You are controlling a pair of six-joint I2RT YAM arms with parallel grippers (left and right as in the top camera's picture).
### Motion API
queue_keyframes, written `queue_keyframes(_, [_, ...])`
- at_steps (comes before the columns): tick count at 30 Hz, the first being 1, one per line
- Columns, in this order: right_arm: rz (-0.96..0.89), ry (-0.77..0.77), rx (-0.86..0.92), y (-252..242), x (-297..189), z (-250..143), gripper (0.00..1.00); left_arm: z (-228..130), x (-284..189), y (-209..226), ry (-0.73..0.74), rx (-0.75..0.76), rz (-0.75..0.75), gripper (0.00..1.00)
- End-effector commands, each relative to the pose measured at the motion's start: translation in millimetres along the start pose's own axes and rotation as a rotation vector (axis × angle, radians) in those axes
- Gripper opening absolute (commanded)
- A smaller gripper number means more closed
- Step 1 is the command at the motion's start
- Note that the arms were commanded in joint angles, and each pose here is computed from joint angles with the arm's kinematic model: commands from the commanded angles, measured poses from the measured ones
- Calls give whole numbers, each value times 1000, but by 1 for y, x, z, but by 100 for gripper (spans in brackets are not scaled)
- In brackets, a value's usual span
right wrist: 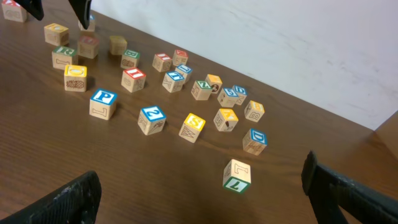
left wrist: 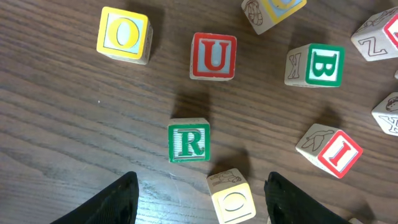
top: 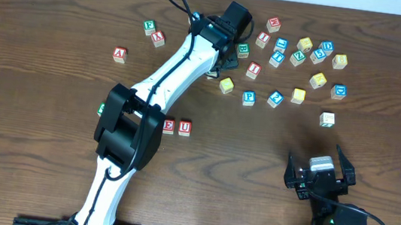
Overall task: Spell out NEURIPS
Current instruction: 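Lower the left gripper and close it on the green R block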
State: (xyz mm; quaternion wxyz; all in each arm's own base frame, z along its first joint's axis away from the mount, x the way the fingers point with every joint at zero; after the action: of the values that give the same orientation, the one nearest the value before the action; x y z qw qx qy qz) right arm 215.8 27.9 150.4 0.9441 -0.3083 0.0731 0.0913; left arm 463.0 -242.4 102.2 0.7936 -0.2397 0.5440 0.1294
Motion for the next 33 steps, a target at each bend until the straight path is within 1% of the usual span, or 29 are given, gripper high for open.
queue_keyframes(1, [-11,5,15,-2,0,-2,99,2,12,-1,-10,-6,18,64])
queue_keyframes(8, [-11,5,16,-2,0,-2,99,-3,29,4,6,-1,45,64])
queue_keyframes(14, [-11,5,15,-2,0,-2,99,4,29,8,-30,0,65,64])
queue_keyframes(33, [-11,5,15,-2,0,-2,99,7,30,10,-30,35,69,64])
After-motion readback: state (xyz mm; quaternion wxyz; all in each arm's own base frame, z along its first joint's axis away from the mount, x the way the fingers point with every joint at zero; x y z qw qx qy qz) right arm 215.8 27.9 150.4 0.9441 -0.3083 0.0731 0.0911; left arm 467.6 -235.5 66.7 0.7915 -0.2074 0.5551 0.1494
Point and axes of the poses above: each gripper's point midway between its finger pads, its own x axis out along the fingers, its own y axis along the line the jaws close on, z = x × y, the point moved 2 cm from there along -x, back along the fingers, and after that the axes turned 15 degrees about -x, right-handed, at the moved point
